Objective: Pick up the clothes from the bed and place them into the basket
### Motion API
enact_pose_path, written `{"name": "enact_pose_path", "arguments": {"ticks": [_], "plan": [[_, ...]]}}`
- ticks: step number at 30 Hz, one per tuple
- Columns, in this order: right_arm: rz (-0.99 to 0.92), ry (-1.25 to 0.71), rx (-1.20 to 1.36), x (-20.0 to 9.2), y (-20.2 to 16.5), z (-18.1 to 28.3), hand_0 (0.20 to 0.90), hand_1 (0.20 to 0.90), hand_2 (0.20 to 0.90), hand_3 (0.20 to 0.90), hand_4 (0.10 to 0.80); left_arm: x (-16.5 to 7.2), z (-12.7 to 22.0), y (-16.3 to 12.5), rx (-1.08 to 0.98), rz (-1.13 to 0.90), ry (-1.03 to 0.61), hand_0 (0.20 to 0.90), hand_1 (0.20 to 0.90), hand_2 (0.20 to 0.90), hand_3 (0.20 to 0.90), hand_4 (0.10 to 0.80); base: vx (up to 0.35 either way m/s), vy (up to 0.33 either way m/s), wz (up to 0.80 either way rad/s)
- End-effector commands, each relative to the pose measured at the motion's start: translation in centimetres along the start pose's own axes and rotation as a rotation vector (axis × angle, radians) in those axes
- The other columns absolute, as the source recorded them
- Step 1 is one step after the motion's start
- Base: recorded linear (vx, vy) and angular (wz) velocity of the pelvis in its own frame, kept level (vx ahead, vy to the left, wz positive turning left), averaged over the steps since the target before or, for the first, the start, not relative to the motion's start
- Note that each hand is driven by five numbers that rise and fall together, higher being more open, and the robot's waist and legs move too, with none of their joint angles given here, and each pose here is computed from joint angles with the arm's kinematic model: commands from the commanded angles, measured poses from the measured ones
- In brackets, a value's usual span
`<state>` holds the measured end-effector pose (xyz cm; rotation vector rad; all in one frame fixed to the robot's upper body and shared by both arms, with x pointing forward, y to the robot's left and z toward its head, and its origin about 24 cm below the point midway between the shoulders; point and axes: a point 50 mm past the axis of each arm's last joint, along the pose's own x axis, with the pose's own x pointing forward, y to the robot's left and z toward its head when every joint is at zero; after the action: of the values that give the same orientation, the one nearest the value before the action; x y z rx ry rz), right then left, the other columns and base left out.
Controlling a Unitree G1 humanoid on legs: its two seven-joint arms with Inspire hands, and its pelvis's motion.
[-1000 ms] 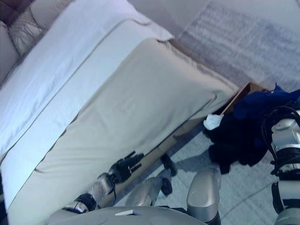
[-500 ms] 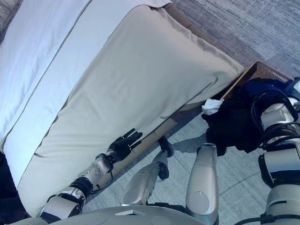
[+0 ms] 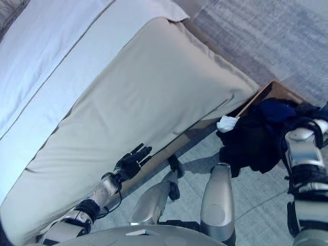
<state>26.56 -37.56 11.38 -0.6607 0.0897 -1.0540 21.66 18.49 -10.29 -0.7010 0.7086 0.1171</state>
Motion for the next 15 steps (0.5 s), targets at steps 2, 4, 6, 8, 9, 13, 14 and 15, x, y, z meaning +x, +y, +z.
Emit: {"name": "enact_pose_path", "arguments": {"ticks": [2, 4, 6, 8, 9, 13, 14, 15], "plan": [[0.001, -0.117, 0.071, -1.7, -0.5, 0.2, 0.900, 0.900, 0.900, 0.900, 0.800, -2.4, -2.1, 5.2, 0.016, 0.189, 0.056, 0.900, 0.900, 0.900, 0.900, 0.800, 0.189, 0.109, 0.01], [0.062, -0.094, 0.060, -2.5, 0.0, -0.9, 0.900, 0.900, 0.900, 0.900, 0.800, -2.9, -2.7, 6.0, 0.027, 0.228, 0.076, 0.900, 0.900, 0.900, 0.900, 0.800, 0.178, 0.112, 0.02], [0.106, -0.078, 0.060, -3.1, 0.4, -1.6, 0.900, 0.900, 0.900, 0.900, 0.800, -3.1, -3.0, 6.4, 0.026, 0.249, 0.085, 0.900, 0.900, 0.900, 0.900, 0.800, 0.142, 0.101, 0.09], [0.226, -0.019, 0.084, -4.2, 1.5, -3.2, 0.900, 0.900, 0.900, 0.900, 0.800, -3.5, -3.7, 7.0, 0.043, 0.283, 0.104, 0.900, 0.900, 0.900, 0.900, 0.800, 0.133, 0.130, 0.11], [0.286, 0.025, 0.110, -4.9, 2.2, -3.9, 0.900, 0.900, 0.900, 0.900, 0.800, -3.6, -3.9, 7.2, 0.071, 0.300, 0.113, 0.900, 0.900, 0.900, 0.900, 0.800, 0.093, 0.139, 0.03], [0.587, 0.322, 0.313, -10.3, 6.4, -8.2, 0.900, 0.900, 0.900, 0.900, 0.800, -4.1, -4.0, 8.2, 0.438, 0.350, 0.178, 0.900, 0.900, 0.900, 0.900, 0.800, 0.068, 0.158, 0.11], [0.596, 0.331, 0.313, -10.6, 6.6, -8.4, 0.900, 0.900, 0.900, 0.900, 0.800, -4.1, -3.9, 8.2, 0.451, 0.352, 0.181, 0.900, 0.900, 0.900, 0.900, 0.800, 0.032, 0.112, 0.08], [0.647, 0.376, 0.320, -11.8, 7.3, -9.3, 0.900, 0.900, 0.900, 0.900, 0.800, -4.1, -3.8, 8.3, 0.510, 0.350, 0.197, 0.900, 0.900, 0.900, 0.900, 0.800, 0.045, 0.119, 0.17]]}}
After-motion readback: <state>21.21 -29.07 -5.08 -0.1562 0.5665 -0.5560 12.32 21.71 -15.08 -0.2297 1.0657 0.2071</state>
